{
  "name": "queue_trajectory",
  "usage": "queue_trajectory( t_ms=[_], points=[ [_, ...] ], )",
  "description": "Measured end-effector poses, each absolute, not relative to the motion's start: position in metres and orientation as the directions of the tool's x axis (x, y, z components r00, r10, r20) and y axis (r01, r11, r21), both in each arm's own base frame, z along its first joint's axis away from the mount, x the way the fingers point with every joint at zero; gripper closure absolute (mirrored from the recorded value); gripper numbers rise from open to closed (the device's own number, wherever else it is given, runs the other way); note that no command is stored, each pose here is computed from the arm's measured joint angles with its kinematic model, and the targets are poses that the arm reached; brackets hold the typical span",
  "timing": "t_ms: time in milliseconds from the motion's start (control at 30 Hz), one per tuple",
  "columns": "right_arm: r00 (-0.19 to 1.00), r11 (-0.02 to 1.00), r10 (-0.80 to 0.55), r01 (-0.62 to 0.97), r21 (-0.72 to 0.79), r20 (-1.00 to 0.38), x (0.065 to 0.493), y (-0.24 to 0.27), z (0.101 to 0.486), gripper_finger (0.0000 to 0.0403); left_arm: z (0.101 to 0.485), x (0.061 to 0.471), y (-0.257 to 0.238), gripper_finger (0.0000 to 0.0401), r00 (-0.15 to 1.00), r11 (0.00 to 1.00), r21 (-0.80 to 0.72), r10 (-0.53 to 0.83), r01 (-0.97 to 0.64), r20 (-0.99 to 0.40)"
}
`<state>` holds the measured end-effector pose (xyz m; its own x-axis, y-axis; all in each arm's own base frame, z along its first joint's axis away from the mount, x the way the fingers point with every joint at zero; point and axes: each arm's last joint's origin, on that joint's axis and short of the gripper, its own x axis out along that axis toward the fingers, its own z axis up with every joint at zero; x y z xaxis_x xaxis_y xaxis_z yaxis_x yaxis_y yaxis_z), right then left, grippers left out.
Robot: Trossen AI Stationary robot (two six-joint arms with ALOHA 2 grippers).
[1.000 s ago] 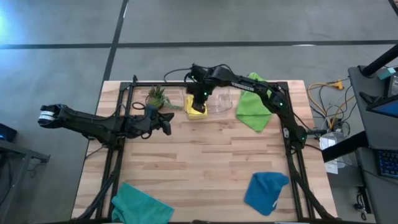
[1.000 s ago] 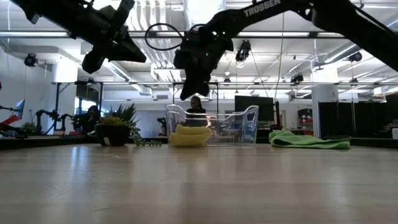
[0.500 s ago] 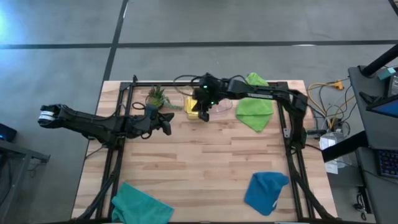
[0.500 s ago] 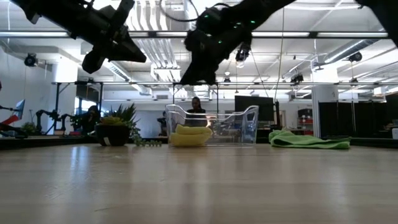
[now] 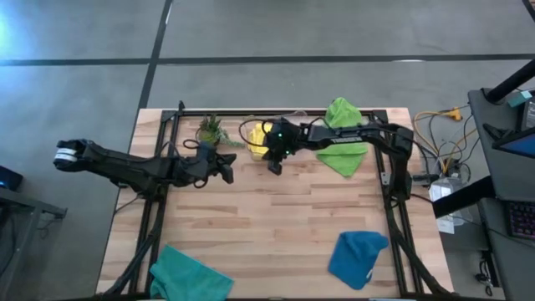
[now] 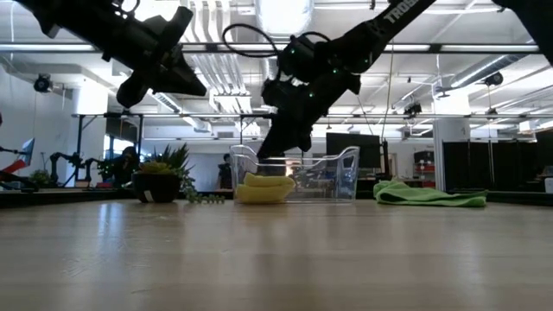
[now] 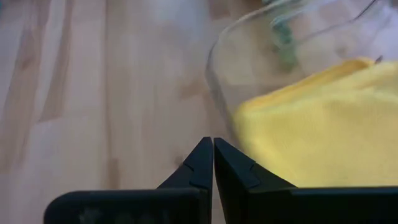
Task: Fold microfiber towels
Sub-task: Adjust the transparent bin, then fold the green microfiber towel
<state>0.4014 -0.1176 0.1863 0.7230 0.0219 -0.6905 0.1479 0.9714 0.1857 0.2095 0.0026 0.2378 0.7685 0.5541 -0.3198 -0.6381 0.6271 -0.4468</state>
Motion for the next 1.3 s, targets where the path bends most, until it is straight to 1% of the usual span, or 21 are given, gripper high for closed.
queue_trajectory(
  t_ms=[233, 333, 500, 633, 767, 833, 933, 967, 1067, 1200, 1300],
  points=[
    [0.735, 0.968, 0.024, 0.153, 0.200, -0.677, 0.418, -0.133, 0.191, 0.0394, 0.240, 0.210, 0.003, 0.0401, 0.777, 0.628, -0.461, 0.551, -0.627, -0.306],
    [0.740, 0.969, 0.019, 0.153, 0.196, -0.673, 0.421, -0.136, 0.199, 0.0394, 0.240, 0.209, 0.003, 0.0401, 0.778, 0.628, -0.463, 0.551, -0.625, -0.303],
    [0.768, 0.971, 0.001, 0.153, 0.185, -0.640, 0.419, -0.139, 0.228, 0.0394, 0.240, 0.209, 0.003, 0.0401, 0.778, 0.632, -0.457, 0.551, -0.626, -0.303],
    [0.789, 0.971, -0.038, 0.174, 0.164, -0.613, 0.403, -0.140, 0.268, 0.0394, 0.241, 0.209, 0.003, 0.0401, 0.778, 0.633, -0.457, 0.551, -0.625, -0.302],
    [0.812, 0.963, -0.146, 0.246, 0.105, -0.565, 0.369, -0.133, 0.316, 0.0394, 0.241, 0.209, 0.003, 0.0401, 0.779, 0.633, -0.458, 0.551, -0.624, -0.301],
    [0.837, 0.960, -0.190, 0.268, 0.081, -0.512, 0.346, -0.125, 0.339, 0.0394, 0.241, 0.209, 0.003, 0.0401, 0.778, 0.633, -0.458, 0.551, -0.625, -0.301],
    [0.861, 0.944, -0.246, 0.316, 0.090, -0.446, 0.304, -0.108, 0.360, 0.0394, 0.241, 0.209, 0.002, 0.0401, 0.784, 0.639, -0.457, 0.543, -0.619, -0.301],
    [0.868, 0.936, -0.264, 0.335, 0.104, -0.422, 0.288, -0.100, 0.364, 0.0394, 0.241, 0.209, 0.002, 0.0401, 0.790, 0.657, -0.441, 0.532, -0.612, -0.304],
    [0.895, 0.919, -0.292, 0.361, 0.162, -0.338, 0.245, -0.072, 0.366, 0.0394, 0.244, 0.211, 0.000, 0.0401, 0.834, 0.732, -0.401, 0.468, -0.551, -0.291],
    [0.937, 0.904, -0.292, 0.336, 0.263, -0.194, 0.197, -0.032, 0.355, 0.0394, 0.251, 0.213, -0.003, 0.0401, 0.906, 0.791, -0.443, 0.345, -0.421, -0.246],
    [0.906, 0.848, -0.394, 0.423, 0.320, -0.153, 0.164, -0.011, 0.337, 0.0394, 0.255, 0.213, -0.006, 0.0401, 0.935, 0.807, -0.475, 0.272, -0.350, -0.226]
  ],
)
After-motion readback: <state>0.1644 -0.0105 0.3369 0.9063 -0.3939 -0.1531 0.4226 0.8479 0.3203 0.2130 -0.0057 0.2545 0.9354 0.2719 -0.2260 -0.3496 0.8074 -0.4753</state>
